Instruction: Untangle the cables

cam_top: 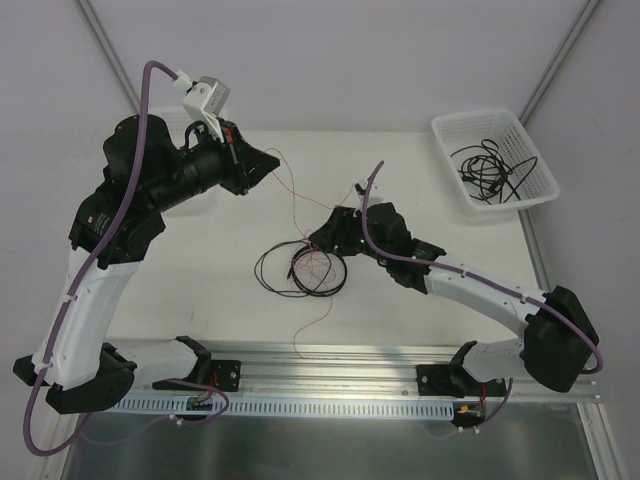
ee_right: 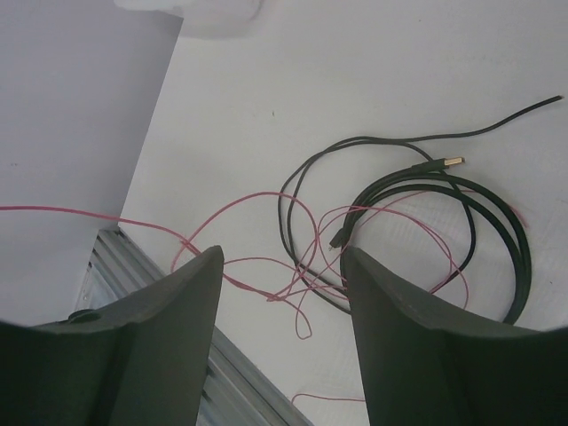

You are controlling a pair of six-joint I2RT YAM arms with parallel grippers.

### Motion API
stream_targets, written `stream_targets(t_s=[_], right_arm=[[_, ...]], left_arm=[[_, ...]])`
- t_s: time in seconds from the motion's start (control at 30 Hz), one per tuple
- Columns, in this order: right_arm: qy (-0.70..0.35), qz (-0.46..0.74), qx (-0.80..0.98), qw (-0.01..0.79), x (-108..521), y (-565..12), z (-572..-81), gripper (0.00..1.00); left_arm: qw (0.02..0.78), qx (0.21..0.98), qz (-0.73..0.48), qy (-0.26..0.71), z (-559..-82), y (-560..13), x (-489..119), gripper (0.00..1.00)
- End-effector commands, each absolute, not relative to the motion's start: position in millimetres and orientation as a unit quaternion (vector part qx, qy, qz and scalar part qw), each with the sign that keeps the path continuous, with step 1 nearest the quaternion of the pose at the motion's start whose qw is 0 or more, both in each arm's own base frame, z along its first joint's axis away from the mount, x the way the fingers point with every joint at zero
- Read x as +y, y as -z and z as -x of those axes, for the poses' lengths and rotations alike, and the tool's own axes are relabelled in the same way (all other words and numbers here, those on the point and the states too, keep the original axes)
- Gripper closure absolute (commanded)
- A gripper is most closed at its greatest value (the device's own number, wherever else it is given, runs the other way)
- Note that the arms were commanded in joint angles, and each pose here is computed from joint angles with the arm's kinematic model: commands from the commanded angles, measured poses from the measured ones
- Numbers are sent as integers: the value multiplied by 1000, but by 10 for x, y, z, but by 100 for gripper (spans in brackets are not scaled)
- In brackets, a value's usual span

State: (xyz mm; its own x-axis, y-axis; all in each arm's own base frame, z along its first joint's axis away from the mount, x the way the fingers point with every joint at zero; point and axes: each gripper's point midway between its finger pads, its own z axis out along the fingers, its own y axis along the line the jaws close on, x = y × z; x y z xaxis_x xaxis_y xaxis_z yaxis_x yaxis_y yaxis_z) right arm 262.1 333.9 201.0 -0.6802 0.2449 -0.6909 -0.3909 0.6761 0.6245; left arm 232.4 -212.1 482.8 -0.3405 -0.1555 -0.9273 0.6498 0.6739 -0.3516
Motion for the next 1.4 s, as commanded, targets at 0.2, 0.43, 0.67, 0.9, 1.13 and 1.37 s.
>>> stream_targets(t_s=[0.2,0.43,0.67,0.9,1.13,1.37], right_arm=[[-451,39,808,376,3688,-1993,-2720,47],[-444,34,814,372,3628,-1856,-2759,86],[-305,-35,838,450,2253,-2002,-3009,99],[-174,-128,847,487,840,-2391,-2892,99],[-160,-143,817,534,454,-3160,-2801,99],[-187,-133,829,510,562,-3173,-2826,99]], left_arm=[[559,717,-170,380,-2261,-4930,-2105,100],[582,726,-148,335,-2372,-4851,-1948,100],[638,758,-28,131,-2779,-4675,-1034,100],[638,765,90,-18,-2913,-4569,-86,100],[621,754,146,-154,-2822,-4647,482,100],[615,756,141,-172,-2767,-4636,535,100]])
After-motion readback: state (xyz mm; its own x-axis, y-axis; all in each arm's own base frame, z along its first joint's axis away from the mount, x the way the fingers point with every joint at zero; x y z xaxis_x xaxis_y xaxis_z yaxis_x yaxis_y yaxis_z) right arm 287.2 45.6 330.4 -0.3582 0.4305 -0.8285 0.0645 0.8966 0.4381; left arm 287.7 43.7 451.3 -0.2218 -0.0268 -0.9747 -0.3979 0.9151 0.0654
